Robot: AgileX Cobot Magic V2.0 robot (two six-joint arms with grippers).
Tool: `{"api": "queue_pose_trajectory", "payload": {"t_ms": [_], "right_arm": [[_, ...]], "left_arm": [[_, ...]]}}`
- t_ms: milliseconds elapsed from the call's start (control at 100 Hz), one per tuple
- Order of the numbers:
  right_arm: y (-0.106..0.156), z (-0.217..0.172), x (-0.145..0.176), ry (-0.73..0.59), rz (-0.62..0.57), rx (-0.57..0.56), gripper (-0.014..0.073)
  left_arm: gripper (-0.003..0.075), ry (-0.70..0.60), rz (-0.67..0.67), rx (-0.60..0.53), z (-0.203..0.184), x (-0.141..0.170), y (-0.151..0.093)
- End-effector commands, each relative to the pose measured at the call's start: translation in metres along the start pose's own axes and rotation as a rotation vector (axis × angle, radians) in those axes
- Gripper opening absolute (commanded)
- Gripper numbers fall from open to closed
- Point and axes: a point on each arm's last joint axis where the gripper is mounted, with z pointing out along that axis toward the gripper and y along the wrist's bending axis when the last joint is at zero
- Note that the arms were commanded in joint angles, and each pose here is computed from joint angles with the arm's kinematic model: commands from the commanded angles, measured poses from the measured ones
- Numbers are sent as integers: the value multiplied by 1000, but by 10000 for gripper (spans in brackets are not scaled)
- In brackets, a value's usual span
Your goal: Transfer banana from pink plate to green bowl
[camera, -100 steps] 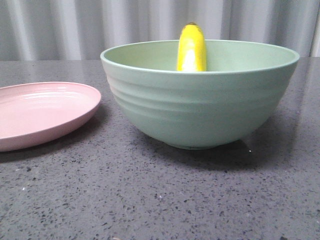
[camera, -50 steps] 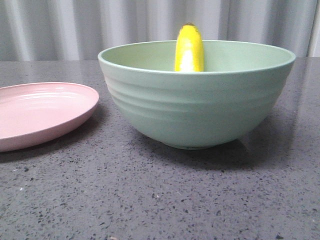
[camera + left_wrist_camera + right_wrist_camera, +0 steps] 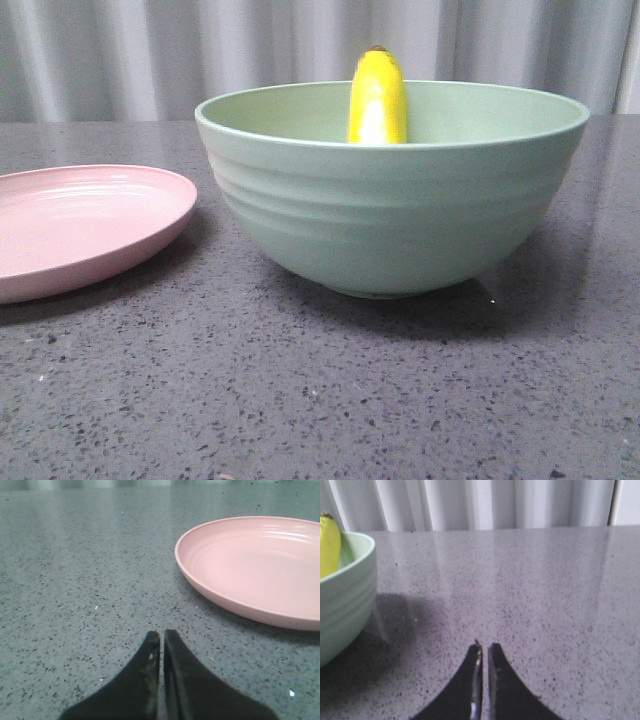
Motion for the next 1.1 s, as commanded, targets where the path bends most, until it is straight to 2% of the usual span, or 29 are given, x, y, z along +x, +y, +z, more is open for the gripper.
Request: {"api": "queue_pose_trajectory", "payload": {"t_ms": [0,230,470,600,1090], "right_arm": [[-2,-1,4,-10,-11,17,-70],[-6,-11,14,67,-3,80,-70],[-6,-23,26,154,-16,85,-70],[-6,-30,25,102,-36,90,-70],[-6,-29,26,111,-39,91,-70]], "left_arm": [[-20,-78,0,1,-1,-3,0],[-20,-78,0,1,-1,-3,0],[-20,-78,0,1,-1,-3,0],[-20,-78,0,1,-1,-3,0],[-20,-78,-1,1,-1,-3,0]]}}
